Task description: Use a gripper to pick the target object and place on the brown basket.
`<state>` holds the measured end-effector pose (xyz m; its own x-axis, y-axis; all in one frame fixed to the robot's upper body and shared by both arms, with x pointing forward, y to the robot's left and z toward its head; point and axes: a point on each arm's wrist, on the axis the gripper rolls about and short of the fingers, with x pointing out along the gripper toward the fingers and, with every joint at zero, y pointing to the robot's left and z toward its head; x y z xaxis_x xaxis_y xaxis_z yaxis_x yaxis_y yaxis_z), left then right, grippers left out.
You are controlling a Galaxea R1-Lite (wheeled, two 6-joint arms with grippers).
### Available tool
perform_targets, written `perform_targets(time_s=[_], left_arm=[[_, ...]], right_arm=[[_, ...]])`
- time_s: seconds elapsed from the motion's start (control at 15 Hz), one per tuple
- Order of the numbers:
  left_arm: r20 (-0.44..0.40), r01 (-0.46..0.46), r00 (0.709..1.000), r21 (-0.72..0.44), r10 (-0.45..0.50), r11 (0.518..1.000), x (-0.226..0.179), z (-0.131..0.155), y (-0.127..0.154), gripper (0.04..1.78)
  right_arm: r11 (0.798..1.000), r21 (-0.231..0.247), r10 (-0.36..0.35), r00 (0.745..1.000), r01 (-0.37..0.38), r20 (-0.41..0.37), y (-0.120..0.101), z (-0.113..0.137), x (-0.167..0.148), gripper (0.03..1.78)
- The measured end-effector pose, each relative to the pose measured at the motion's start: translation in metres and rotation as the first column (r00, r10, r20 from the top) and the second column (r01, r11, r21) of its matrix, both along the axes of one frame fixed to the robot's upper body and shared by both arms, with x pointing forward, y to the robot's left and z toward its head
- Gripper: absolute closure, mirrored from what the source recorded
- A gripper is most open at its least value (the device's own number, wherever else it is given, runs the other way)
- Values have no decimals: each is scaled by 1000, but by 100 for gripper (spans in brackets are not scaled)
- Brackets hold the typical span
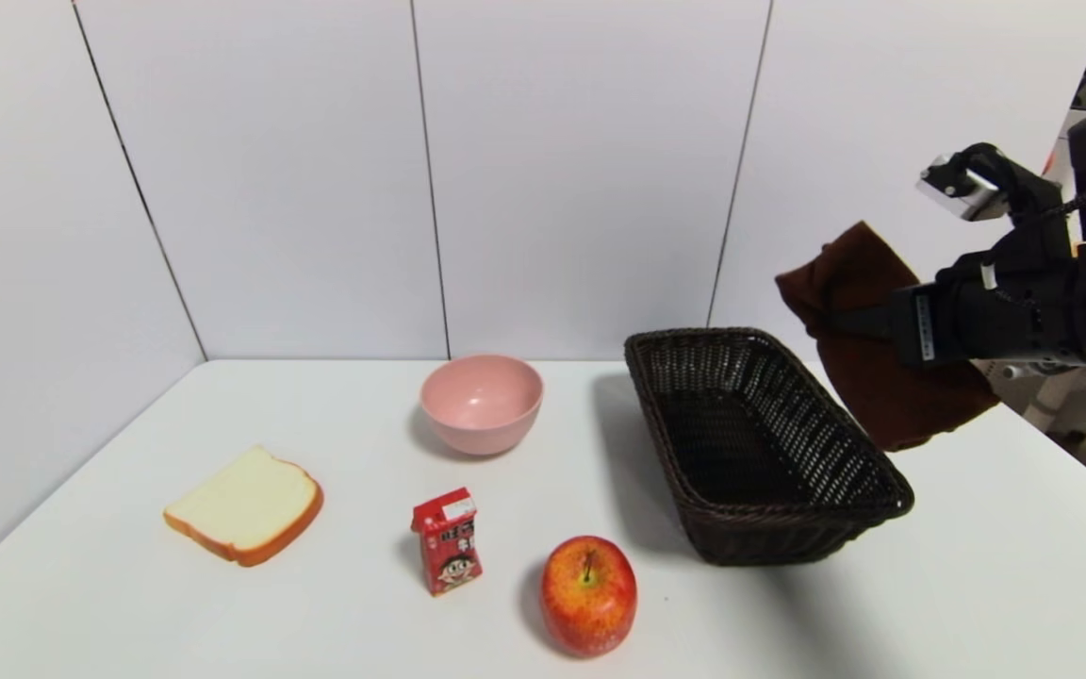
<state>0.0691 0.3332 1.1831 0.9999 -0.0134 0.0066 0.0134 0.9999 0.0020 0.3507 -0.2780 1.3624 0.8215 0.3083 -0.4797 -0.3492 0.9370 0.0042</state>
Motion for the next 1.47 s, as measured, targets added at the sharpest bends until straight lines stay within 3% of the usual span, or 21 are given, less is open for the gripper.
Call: perform_targets(time_s=[0.27, 0.67, 1.13, 1.47], left_arm=[[0, 0, 1000, 0, 0, 1000, 0, 0, 0, 13], [0, 0, 1000, 0, 0, 1000, 0, 0, 0, 13], [0, 0, 1000, 0, 0, 1000, 0, 0, 0, 13], [0, 0, 1000, 0, 0, 1000, 0, 0, 0, 13]], right_arm=[[999, 2, 44, 998, -44, -35, 18, -17, 20, 143], [999, -19, 48, 990, -51, -132, 29, -58, 57, 143], [999, -29, 38, 986, -43, -163, 30, -71, 71, 68], [1000, -19, 18, 992, -21, -124, 21, -56, 66, 41]])
